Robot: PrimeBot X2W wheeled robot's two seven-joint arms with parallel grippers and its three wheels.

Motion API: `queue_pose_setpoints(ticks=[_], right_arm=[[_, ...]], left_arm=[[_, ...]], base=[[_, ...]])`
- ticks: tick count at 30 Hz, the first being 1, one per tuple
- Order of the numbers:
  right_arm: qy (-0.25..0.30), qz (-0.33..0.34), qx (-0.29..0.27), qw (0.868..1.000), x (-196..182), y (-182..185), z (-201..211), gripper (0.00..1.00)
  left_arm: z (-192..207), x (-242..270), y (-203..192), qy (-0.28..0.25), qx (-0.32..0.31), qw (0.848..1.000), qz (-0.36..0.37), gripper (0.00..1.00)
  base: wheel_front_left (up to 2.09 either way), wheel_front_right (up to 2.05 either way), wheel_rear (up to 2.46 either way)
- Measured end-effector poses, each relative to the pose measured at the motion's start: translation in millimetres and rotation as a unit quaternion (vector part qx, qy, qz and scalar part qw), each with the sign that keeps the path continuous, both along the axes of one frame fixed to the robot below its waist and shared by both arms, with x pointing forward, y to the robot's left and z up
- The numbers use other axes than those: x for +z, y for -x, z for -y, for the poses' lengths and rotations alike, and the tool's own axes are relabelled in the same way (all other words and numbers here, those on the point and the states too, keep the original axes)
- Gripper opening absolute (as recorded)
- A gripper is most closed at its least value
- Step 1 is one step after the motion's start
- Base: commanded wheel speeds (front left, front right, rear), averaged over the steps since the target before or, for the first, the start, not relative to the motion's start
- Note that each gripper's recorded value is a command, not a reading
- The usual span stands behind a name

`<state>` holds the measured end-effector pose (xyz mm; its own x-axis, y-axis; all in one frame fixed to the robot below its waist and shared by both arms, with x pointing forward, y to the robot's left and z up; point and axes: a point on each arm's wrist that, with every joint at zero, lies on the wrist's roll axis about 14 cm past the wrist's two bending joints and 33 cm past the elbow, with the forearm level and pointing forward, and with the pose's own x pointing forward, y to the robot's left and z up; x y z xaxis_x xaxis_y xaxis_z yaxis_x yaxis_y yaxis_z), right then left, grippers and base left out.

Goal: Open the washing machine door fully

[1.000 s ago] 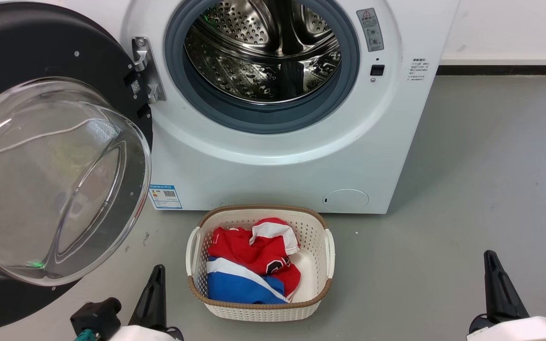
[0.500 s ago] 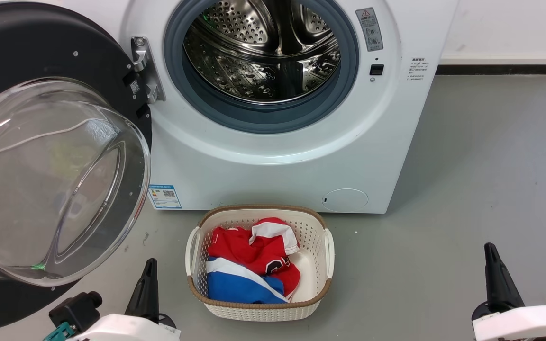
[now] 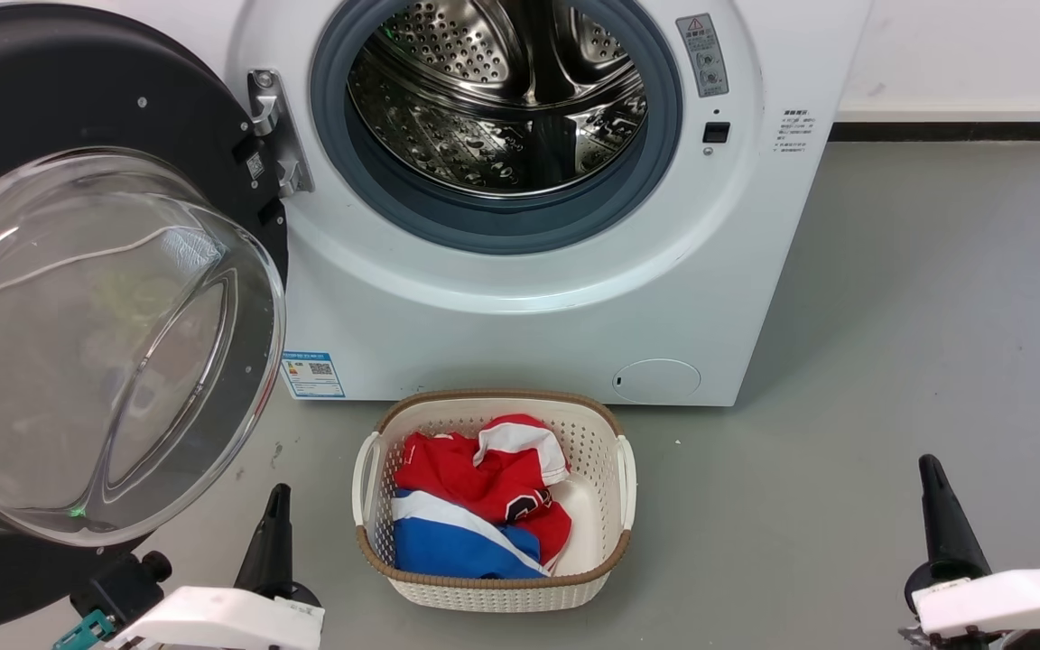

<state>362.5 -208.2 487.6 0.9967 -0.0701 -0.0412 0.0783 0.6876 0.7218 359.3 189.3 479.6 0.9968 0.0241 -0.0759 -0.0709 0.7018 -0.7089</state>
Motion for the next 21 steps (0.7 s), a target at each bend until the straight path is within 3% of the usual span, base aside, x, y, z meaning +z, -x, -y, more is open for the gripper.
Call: queue_pose_setpoints(ticks=[18,21], right_arm=[[-0.109,0.003,0.001,0.994,2.4,-7.6,-1.3,0.0],[-0.146,0.004,0.002,0.989,3.2,-9.7,-2.1,0.0]], left_arm=[[-4.5,3.9,-8.0,0.109,0.01,0.994,0.002,0.0],[-5.6,4.8,-10.1,0.147,0.011,0.989,0.002,0.0]], base=[[0.0,0.0,0.0],[0.0,0.0,0.0]])
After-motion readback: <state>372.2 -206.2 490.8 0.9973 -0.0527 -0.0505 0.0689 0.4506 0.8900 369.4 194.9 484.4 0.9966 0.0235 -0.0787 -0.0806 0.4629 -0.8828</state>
